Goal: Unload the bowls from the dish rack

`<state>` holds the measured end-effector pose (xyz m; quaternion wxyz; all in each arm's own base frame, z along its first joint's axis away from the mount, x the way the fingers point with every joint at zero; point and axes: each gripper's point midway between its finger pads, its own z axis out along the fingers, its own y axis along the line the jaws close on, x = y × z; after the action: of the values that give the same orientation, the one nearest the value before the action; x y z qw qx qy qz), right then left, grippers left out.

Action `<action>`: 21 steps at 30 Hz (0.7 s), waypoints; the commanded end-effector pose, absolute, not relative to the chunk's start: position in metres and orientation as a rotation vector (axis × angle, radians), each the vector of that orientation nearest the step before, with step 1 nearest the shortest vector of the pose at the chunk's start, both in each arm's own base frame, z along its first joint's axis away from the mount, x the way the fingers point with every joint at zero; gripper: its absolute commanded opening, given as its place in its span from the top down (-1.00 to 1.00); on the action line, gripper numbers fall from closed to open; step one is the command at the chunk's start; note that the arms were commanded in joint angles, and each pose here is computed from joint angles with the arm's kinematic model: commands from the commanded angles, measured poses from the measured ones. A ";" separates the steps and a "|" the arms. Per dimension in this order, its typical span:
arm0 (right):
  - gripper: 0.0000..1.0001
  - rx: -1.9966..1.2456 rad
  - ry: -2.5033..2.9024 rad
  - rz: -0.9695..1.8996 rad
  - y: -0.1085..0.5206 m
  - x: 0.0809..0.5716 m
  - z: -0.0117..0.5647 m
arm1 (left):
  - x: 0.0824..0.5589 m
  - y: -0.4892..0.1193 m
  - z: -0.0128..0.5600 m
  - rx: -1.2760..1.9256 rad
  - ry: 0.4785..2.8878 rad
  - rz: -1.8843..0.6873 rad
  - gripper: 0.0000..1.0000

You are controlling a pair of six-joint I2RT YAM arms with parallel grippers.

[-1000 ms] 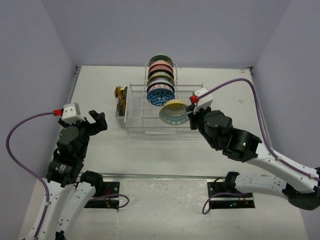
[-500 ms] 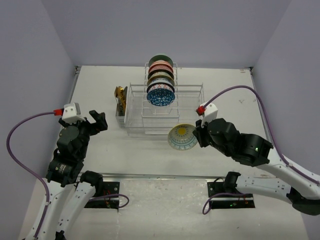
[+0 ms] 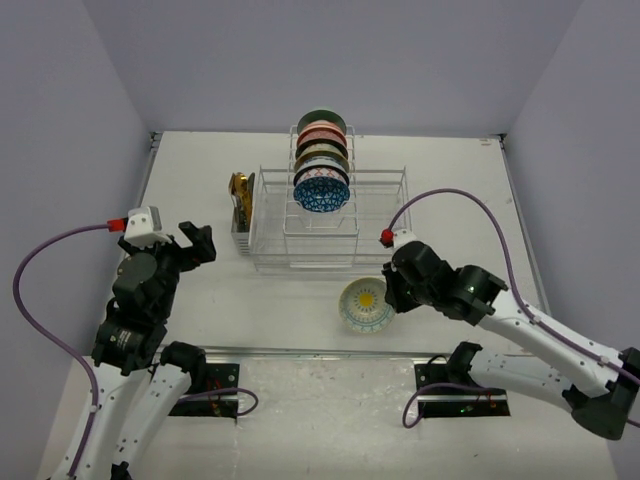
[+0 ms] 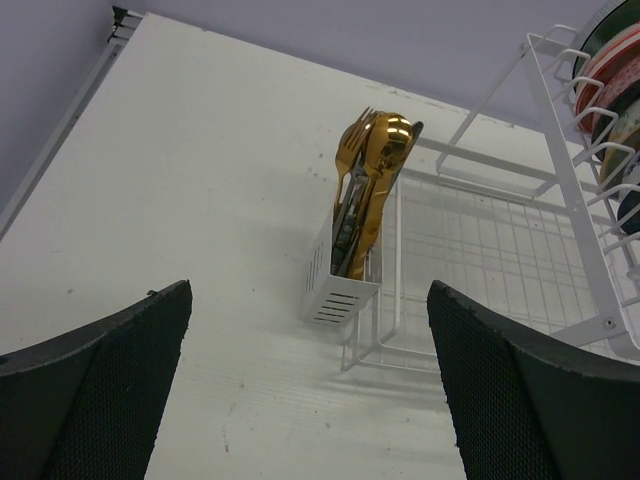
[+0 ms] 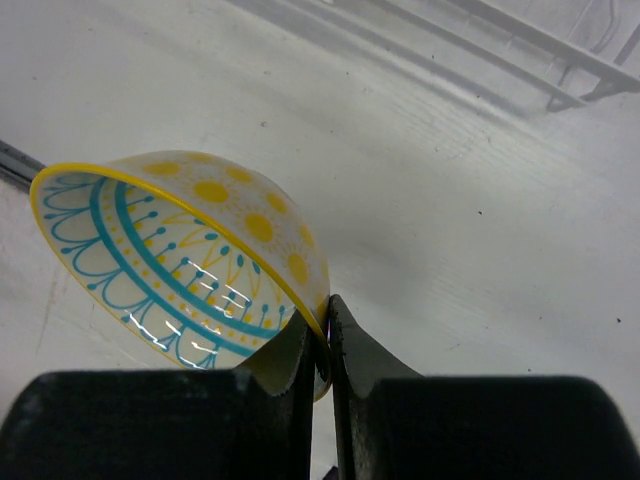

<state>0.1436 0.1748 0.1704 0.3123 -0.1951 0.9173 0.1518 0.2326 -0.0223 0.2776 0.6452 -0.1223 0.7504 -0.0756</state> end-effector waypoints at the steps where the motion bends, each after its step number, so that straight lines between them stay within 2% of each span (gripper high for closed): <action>1: 1.00 -0.402 2.485 0.493 0.190 0.156 0.152 | 0.233 -0.023 0.288 -0.258 1.669 -0.182 -1.00; 6: 1.00 -0.176 2.609 0.562 0.187 0.177 0.107 | 0.231 -0.023 0.289 -0.256 1.662 -0.186 -1.00; 9: 1.00 -0.080 2.680 0.490 0.181 0.184 0.081 | 0.230 -0.023 0.289 -0.256 1.659 -0.189 -1.00; 13: 1.00 -0.043 2.775 0.497 0.183 0.176 0.048 | 0.229 -0.024 0.290 -0.253 1.655 -0.195 -1.00; 15: 1.00 -0.042 2.777 0.570 0.192 0.174 0.044 | 0.229 -0.024 0.291 -0.253 1.654 -0.195 -1.00; 21: 1.00 0.004 2.821 0.522 0.182 0.165 0.024 | 0.230 -0.025 0.289 -0.249 1.661 -0.198 -1.00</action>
<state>0.1681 0.1871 0.0365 0.1433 -0.0129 0.9708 0.1917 0.2282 -0.0230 0.2830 0.6536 -0.1201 0.7425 -0.0840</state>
